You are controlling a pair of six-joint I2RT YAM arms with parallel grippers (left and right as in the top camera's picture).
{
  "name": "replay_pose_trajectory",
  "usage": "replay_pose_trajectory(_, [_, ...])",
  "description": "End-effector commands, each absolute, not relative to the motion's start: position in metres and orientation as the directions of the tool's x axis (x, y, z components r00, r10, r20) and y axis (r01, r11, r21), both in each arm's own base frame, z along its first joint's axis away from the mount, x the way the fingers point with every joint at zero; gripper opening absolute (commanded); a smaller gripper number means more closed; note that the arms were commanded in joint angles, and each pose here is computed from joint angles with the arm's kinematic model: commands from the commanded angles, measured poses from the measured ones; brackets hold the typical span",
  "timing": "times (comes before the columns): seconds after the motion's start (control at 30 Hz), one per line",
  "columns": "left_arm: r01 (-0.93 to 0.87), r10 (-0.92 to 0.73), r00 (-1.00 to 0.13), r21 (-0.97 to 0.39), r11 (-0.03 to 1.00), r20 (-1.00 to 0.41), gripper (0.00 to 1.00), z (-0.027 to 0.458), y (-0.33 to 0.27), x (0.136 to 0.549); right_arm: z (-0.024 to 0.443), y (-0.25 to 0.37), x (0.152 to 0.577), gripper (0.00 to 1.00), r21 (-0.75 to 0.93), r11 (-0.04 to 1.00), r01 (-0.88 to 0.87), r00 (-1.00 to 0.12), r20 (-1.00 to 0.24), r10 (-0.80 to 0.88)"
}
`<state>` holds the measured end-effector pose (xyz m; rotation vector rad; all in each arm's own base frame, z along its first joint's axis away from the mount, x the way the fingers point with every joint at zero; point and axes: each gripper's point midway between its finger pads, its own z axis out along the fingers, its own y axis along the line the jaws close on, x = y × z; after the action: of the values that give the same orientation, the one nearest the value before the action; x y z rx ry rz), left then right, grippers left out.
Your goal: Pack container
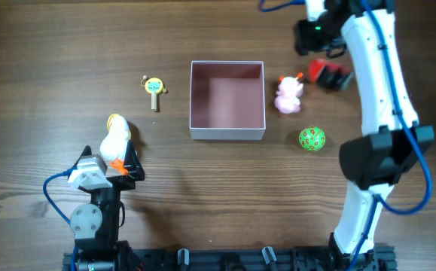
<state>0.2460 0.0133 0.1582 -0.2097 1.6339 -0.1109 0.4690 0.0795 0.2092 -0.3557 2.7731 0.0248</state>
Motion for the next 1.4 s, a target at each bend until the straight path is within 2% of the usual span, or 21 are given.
replay_pose_trajectory(0.0, [-0.072,-0.182,-0.061,-0.178,0.981,-0.981,1.00,0.157,0.014,0.246,0.255,0.101,0.458,0.63,-0.021,0.974,-0.225,-0.874,-0.438,-0.211])
replay_pose_trajectory(0.17, [-0.072,-0.182,-0.061,-0.178,0.981,-0.981,1.00,0.157,0.014,0.246,0.254,0.079,0.459,0.67,-0.106,0.982,-0.154,-0.885,-0.427,-0.185])
replay_pose_trajectory(0.27, [-0.072,-0.182,-0.061,-0.178,0.981,-0.981,1.00,0.157,0.014,0.246,0.256,0.055,0.465,0.70,-0.132,0.990,-0.056,-0.890,-0.443,-0.109])
replay_pose_trajectory(0.3, [-0.072,-0.182,-0.061,-0.178,0.981,-0.981,1.00,0.157,0.014,0.246,0.258,0.043,0.468,0.72,-0.140,0.990,0.000,-0.889,-0.453,-0.064])
replay_pose_trajectory(0.37, [-0.072,-0.182,-0.061,-0.178,0.981,-0.981,1.00,0.157,0.014,0.246,0.260,-0.015,0.479,0.86,-0.100,0.959,0.265,-0.844,-0.506,0.181])
replay_pose_trajectory(0.5, [-0.072,-0.182,-0.061,-0.178,0.981,-0.981,1.00,0.157,0.014,0.246,0.244,-0.065,0.488,0.86,-0.017,0.887,0.461,-0.768,-0.509,0.389])
replay_pose_trajectory(0.53, [-0.072,-0.182,-0.061,-0.178,0.981,-0.981,1.00,0.157,0.014,0.246,0.236,-0.070,0.490,0.89,0.014,0.878,0.479,-0.761,-0.492,0.423])
replay_pose_trajectory(0.6, [-0.072,-0.182,-0.061,-0.178,0.981,-0.981,1.00,0.157,0.014,0.246,0.217,-0.065,0.495,0.99,0.104,0.889,0.447,-0.787,-0.427,0.445])
replay_pose_trajectory(0.63, [-0.072,-0.182,-0.061,-0.178,0.981,-0.981,1.00,0.157,0.014,0.246,0.210,-0.062,0.495,1.00,0.133,0.888,0.439,-0.796,-0.400,0.454])
replay_pose_trajectory(0.7, [-0.072,-0.182,-0.061,-0.178,0.981,-0.981,1.00,0.157,0.014,0.246,0.190,-0.055,0.497,1.00,0.183,0.884,0.431,-0.817,-0.336,0.468])
replay_pose_trajectory(0.9, [-0.072,-0.182,-0.061,-0.178,0.981,-0.981,1.00,0.157,0.014,0.246,0.145,-0.054,0.516,1.00,0.183,0.875,0.448,-0.817,-0.314,0.484])
replay_pose_trajectory(1.07, [-0.072,-0.182,-0.061,-0.178,0.981,-0.981,1.00,0.157,0.014,0.246,0.099,-0.054,0.526,1.00,0.191,0.842,0.505,-0.804,-0.249,0.539])
replay_pose_trajectory(1.37, [-0.072,-0.182,-0.061,-0.178,0.981,-0.981,1.00,0.157,0.014,0.246,0.057,-0.041,0.545,1.00,0.263,0.839,0.476,-0.821,-0.209,0.531])
